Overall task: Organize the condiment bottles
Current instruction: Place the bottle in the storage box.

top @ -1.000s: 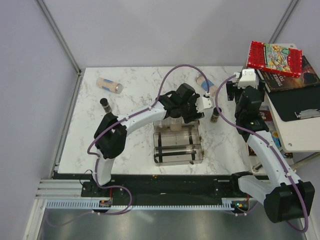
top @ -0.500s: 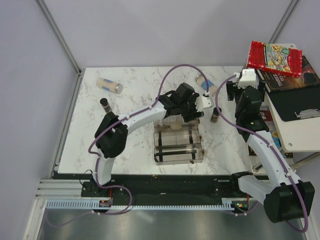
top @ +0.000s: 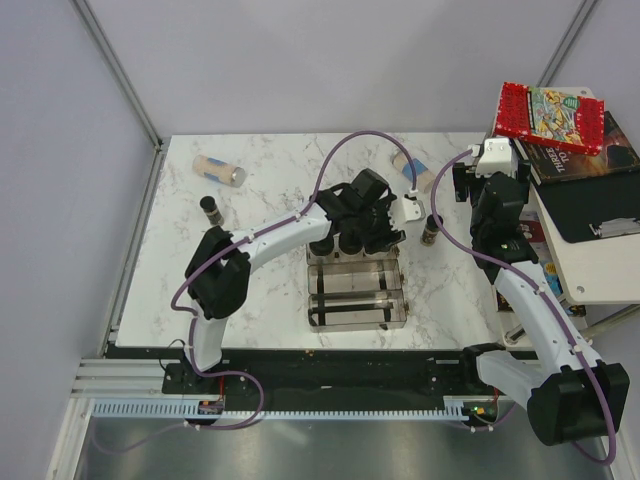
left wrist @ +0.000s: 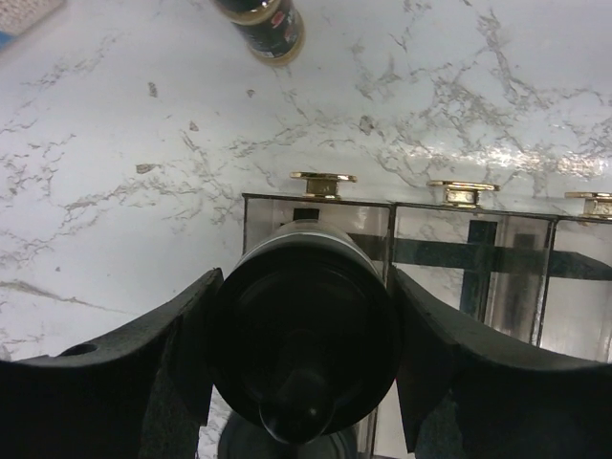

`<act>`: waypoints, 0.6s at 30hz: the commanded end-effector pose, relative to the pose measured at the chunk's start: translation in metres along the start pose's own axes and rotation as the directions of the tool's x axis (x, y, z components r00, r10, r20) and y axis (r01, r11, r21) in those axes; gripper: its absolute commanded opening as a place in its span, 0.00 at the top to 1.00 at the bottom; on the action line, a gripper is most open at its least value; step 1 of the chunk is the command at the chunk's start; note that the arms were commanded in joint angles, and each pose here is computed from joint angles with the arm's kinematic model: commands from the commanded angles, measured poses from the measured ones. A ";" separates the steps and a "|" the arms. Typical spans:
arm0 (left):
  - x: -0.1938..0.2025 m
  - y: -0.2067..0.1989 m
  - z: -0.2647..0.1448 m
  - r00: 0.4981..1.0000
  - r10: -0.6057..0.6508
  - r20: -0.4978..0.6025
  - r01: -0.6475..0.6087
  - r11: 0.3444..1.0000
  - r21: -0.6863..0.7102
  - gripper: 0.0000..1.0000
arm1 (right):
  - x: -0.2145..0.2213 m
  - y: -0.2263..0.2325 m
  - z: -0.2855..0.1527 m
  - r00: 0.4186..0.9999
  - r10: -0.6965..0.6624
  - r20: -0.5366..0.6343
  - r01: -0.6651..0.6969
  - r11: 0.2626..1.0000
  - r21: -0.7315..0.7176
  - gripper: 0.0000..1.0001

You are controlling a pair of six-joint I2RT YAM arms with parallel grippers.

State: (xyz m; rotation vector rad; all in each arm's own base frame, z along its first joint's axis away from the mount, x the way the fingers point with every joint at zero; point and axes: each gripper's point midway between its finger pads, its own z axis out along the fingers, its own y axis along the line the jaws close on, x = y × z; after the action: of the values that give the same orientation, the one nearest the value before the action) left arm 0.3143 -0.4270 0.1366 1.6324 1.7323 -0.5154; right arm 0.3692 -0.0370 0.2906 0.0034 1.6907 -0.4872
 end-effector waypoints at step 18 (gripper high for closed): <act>-0.006 -0.022 0.007 0.999 -0.037 0.014 0.034 0.989 0.146 0.53 | -0.011 -0.002 -0.003 0.999 0.025 0.029 -0.024 1.000 -0.009 0.02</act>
State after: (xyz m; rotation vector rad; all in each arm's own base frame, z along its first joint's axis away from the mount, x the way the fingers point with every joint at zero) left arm 0.3017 -0.4251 0.1190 1.6919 1.7854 -0.5840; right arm 0.3696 -0.0358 0.2903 -0.0032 1.6916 -0.4814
